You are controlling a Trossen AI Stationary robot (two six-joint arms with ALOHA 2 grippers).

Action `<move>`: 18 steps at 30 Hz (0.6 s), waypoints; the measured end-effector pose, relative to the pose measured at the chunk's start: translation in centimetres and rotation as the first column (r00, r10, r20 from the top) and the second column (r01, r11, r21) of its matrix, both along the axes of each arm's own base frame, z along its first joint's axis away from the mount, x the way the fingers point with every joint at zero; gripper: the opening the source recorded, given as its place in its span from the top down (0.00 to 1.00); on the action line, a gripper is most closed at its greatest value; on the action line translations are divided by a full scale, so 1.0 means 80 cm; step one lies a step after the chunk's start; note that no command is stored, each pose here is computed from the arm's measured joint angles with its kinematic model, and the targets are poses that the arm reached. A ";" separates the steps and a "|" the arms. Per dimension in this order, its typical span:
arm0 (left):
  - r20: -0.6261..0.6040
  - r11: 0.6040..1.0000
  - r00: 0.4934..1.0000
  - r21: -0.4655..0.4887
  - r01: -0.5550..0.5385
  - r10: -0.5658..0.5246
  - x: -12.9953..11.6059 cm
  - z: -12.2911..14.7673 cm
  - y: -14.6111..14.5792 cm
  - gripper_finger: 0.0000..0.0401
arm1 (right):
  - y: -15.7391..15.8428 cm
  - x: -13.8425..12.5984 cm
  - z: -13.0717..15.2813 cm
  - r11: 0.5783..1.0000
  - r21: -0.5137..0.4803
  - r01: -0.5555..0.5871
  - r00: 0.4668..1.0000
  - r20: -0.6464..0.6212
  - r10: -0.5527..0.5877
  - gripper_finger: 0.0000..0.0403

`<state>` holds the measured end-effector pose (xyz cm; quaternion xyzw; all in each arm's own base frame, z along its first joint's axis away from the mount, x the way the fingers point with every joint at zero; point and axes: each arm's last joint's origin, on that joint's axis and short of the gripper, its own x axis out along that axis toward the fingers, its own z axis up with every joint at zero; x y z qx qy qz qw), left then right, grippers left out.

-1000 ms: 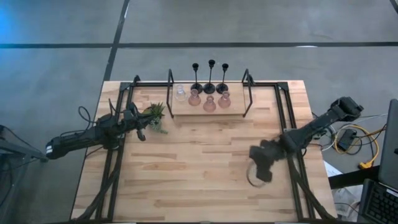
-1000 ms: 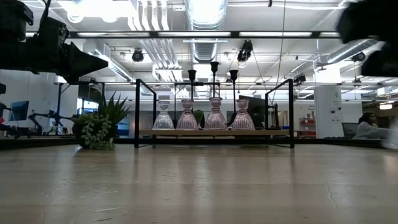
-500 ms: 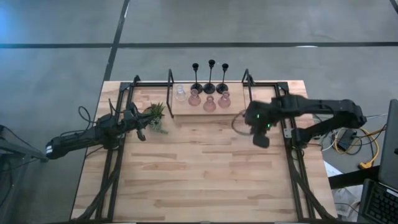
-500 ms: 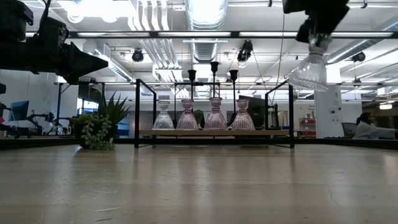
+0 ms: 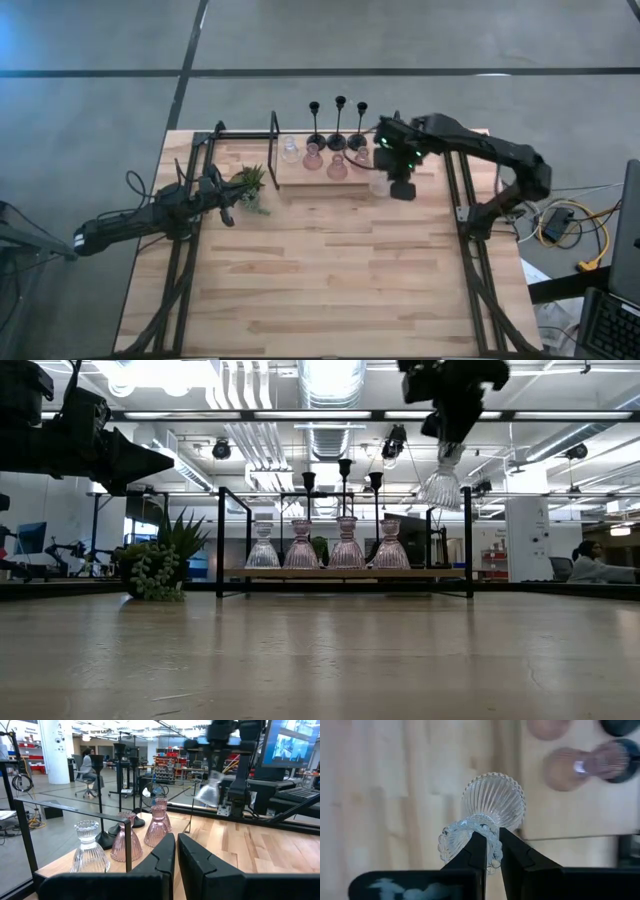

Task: Pick & Place candle stick holders
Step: Put the transparent candle holder on the shelf

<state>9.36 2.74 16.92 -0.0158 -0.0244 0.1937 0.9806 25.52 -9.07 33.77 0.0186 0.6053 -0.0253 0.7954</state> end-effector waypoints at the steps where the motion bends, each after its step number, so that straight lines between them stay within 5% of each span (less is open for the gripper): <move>1: 0.000 1.000 1.000 0.000 0.000 0.000 0.000 0.000 0.000 0.94 | -0.007 0.004 0.000 1.000 -0.022 -0.004 1.000 -0.024 0.003 0.95; 18: 0.000 1.000 1.000 0.000 0.000 0.000 0.000 0.000 0.000 0.94 | -0.114 0.007 -0.021 0.997 -0.075 0.028 0.992 -0.121 -0.037 0.95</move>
